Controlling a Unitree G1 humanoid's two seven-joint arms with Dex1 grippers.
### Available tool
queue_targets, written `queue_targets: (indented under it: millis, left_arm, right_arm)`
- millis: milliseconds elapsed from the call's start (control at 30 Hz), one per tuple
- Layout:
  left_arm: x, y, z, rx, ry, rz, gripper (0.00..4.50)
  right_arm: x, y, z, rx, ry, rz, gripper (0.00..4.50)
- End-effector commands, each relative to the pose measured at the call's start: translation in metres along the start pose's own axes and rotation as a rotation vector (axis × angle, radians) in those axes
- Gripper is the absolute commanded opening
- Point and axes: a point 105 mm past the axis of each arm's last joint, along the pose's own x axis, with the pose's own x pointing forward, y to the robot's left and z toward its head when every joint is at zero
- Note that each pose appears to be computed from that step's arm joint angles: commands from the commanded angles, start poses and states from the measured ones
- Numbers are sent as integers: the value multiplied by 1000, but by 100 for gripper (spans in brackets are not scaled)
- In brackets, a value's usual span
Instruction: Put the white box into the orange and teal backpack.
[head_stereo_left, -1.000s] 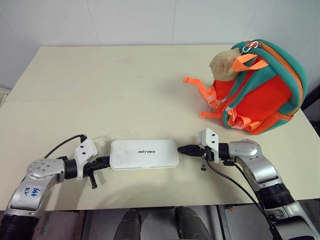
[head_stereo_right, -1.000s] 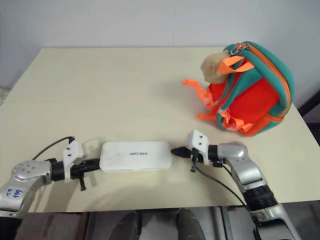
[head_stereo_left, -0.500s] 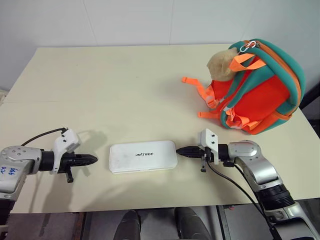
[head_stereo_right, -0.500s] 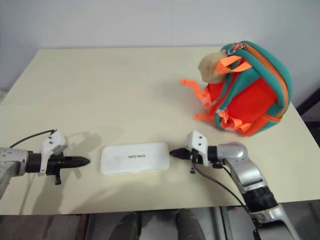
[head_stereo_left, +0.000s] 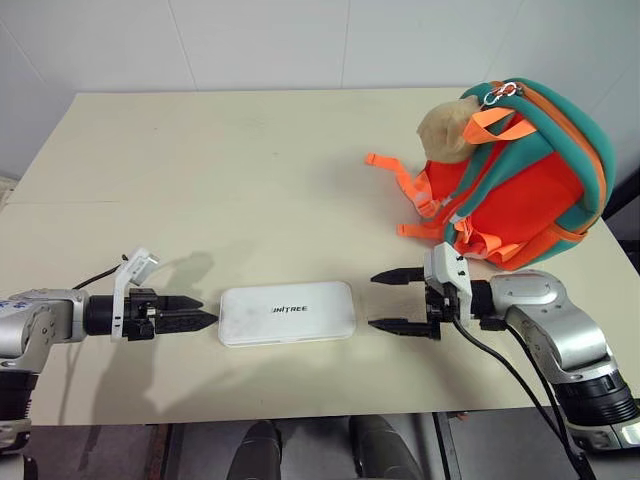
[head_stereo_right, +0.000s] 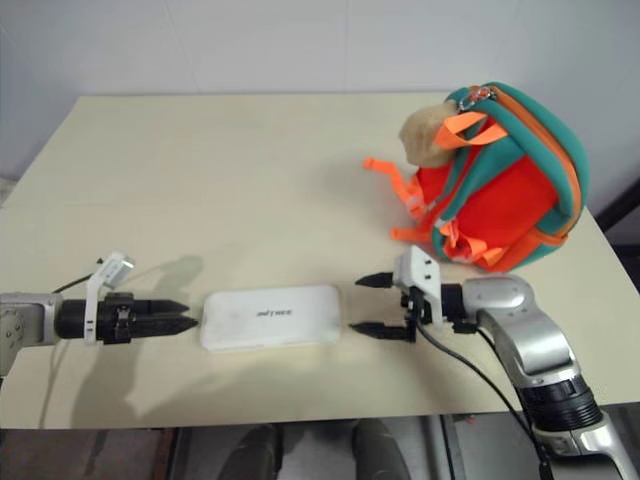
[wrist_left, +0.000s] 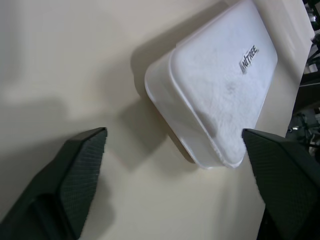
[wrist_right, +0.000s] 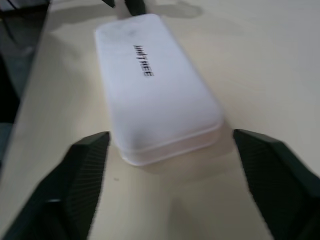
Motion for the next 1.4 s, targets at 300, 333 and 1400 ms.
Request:
queue_targets:
  millis: [300, 333, 1400]
  left_arm:
    - [15, -3, -14, -61, 29, -67, 450]
    - [17, -2, -15, -63, 29, -67, 450]
    - [46, -22, -2, -349, -152, -312, 450]
  right_arm:
    - [6, 20, -12, 83, 120, 88, 445]
    - [7, 19, -15, 79, 129, 89, 445]
    - [26, 11, -16, 45, 72, 63, 445]
